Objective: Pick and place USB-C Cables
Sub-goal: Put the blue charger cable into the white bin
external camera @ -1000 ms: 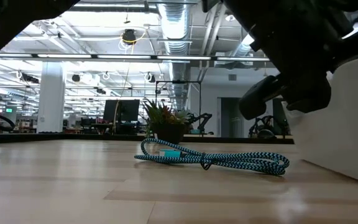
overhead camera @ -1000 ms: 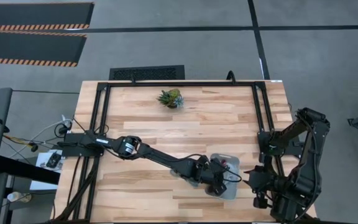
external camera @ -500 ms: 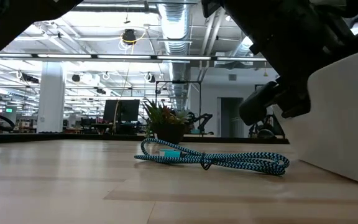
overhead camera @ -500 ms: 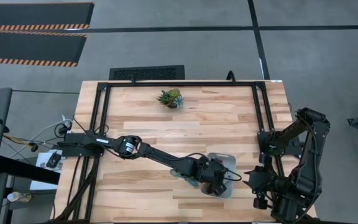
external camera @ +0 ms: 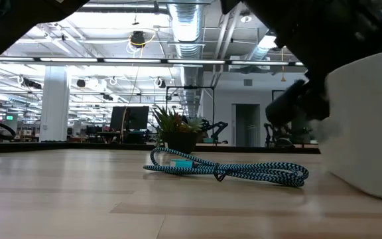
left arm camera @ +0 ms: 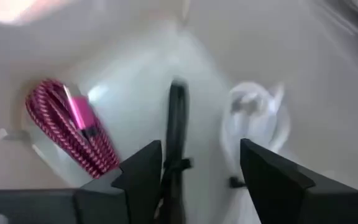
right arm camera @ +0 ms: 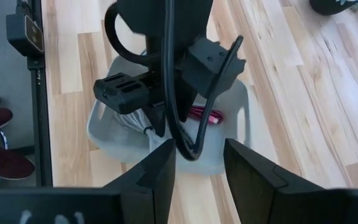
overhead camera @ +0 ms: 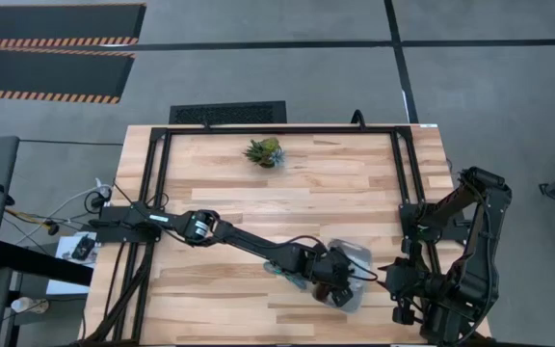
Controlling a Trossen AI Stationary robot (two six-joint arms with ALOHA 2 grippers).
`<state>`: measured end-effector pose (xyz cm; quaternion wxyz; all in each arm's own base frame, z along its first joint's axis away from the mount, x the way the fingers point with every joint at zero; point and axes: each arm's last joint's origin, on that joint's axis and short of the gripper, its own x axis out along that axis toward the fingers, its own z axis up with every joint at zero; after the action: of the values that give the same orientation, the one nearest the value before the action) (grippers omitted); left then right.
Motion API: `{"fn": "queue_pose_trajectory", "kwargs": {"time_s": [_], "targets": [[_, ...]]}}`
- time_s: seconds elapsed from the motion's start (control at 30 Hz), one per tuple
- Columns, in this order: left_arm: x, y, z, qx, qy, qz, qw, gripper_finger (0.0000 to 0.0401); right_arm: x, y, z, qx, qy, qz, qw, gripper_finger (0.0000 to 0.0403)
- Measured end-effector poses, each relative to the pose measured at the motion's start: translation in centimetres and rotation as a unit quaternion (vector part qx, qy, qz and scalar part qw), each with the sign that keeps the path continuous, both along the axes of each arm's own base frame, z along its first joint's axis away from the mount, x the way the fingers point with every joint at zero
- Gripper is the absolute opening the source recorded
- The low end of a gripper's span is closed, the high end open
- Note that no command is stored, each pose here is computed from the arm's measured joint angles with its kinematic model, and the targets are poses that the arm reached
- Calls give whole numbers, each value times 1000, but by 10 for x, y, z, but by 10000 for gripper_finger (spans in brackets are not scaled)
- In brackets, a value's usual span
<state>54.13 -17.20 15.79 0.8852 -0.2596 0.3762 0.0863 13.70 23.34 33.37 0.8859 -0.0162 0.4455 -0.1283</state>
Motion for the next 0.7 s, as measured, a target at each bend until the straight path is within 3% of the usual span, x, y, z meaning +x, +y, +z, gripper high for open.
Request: {"fn": "queue_pose_trajectory", "kwargs": {"time_s": [0.3,0.5,0.7], "targets": [[-2,2,11,6,-2,-2,1000,208,0,0,0,0,0,0,1000,161],[-12,5,36,35,14,-68,997,208,0,0,0,-1,0,0,1000,161],[-42,13,83,113,60,-152,980,208,0,-1,0,-3,2,2,1000,161]]}}
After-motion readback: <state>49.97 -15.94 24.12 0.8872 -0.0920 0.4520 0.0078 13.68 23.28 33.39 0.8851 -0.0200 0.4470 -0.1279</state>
